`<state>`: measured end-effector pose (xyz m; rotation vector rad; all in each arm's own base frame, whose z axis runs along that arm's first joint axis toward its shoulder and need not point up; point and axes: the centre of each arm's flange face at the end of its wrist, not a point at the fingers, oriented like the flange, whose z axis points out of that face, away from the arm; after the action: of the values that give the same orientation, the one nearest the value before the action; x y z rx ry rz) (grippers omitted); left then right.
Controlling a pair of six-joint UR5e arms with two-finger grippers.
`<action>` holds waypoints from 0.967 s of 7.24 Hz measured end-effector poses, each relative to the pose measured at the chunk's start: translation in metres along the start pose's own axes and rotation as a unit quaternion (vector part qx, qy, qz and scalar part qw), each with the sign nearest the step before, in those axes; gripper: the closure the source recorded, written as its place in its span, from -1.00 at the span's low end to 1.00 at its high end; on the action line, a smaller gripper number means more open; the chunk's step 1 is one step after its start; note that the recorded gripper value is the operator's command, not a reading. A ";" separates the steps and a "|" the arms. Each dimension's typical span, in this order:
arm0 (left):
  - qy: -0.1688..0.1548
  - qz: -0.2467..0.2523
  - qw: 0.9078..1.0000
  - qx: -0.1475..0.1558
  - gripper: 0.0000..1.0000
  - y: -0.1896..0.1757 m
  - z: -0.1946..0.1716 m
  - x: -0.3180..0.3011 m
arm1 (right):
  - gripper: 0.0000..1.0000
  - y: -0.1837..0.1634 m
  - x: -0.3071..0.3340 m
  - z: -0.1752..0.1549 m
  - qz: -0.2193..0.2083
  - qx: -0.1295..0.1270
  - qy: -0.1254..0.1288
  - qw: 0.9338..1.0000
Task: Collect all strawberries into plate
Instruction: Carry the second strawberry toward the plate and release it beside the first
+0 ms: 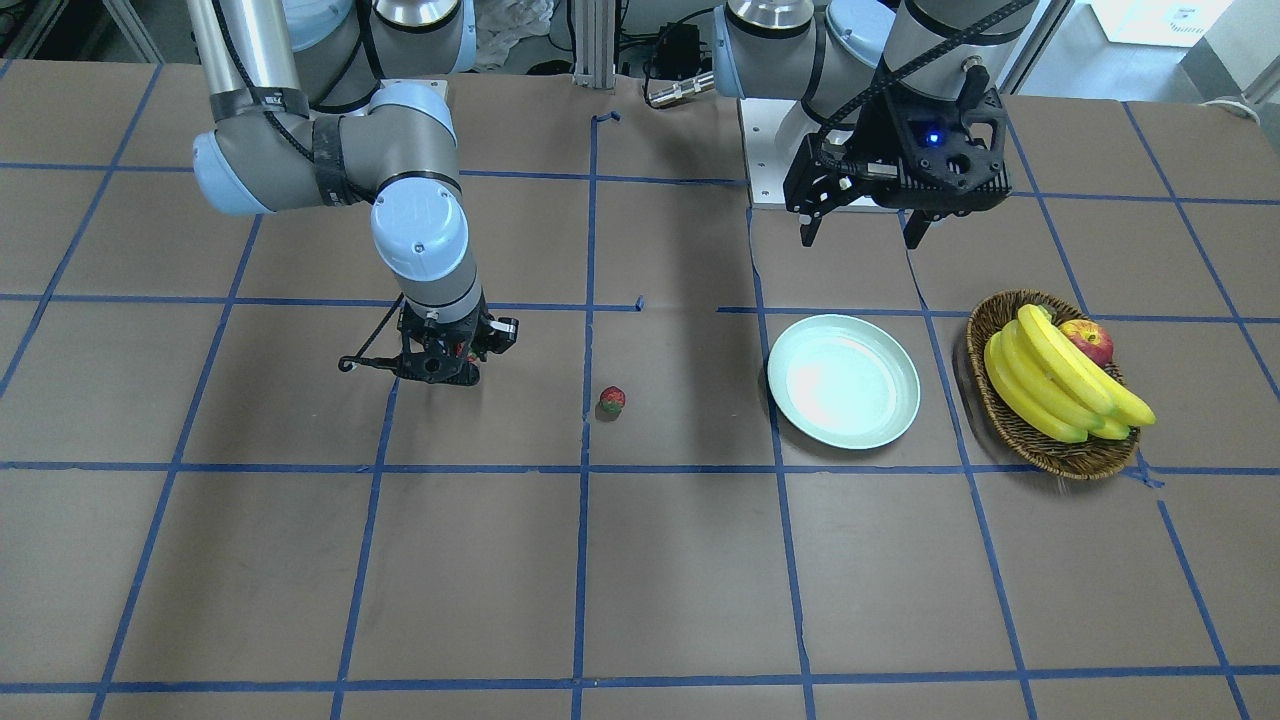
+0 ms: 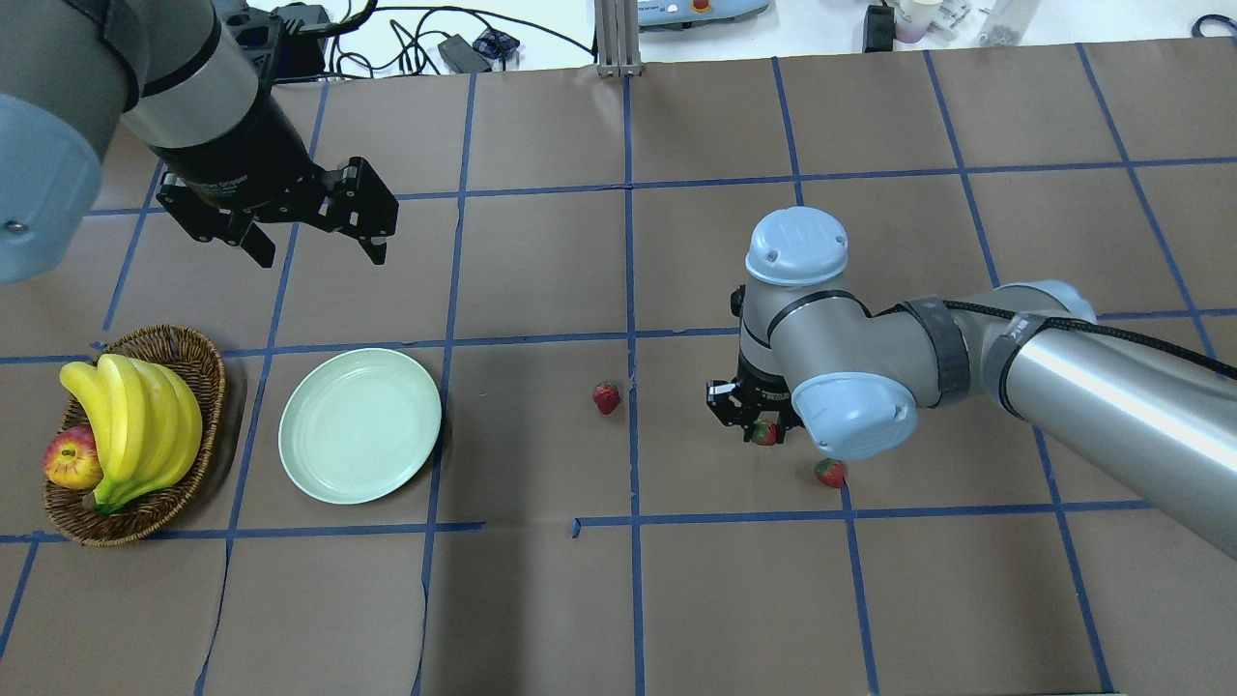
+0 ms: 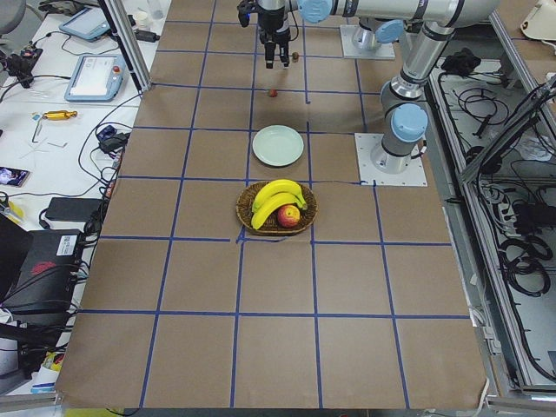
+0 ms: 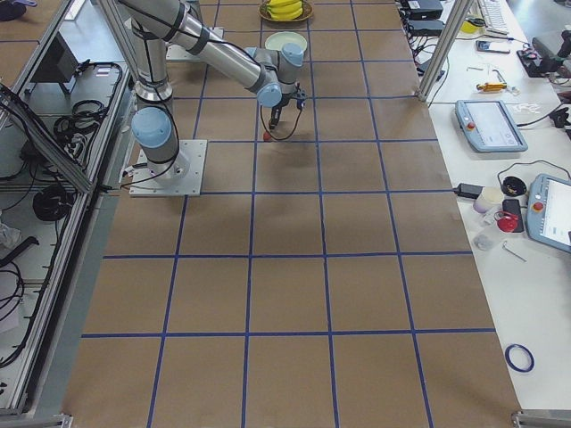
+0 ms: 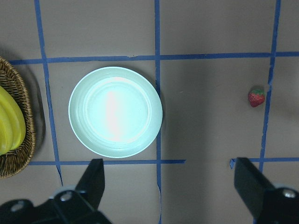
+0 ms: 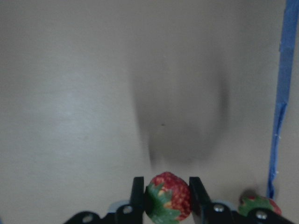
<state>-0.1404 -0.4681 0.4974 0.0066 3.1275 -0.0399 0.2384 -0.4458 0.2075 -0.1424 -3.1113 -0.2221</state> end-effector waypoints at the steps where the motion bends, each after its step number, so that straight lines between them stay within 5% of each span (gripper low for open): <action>1: 0.000 0.000 1.000 0.000 -1.00 0.000 0.000 0.000 | 1.00 -0.003 -0.030 -0.021 0.002 0.019 -0.024 1.000; 3: 0.000 -0.001 1.000 0.000 -1.00 0.000 0.000 0.000 | 0.92 0.010 -0.101 -0.043 -0.010 0.036 -0.059 0.998; 5: 0.000 -0.001 1.000 0.000 -1.00 0.000 0.000 0.000 | 0.89 0.031 -0.170 -0.022 -0.040 0.040 -0.069 0.996; 6: 0.000 -0.001 1.000 0.000 -1.00 0.000 0.000 0.000 | -0.21 0.034 -0.188 -0.005 -0.041 0.040 -0.071 0.996; 7: 0.000 -0.001 1.000 0.001 -1.00 0.000 -0.001 0.000 | -0.99 0.034 -0.196 0.006 -0.038 0.040 -0.072 0.996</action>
<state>-0.1405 -0.4681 0.4979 0.0044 3.1276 -0.0415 0.4368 -0.4286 0.2009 -0.0388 -3.2662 -0.0922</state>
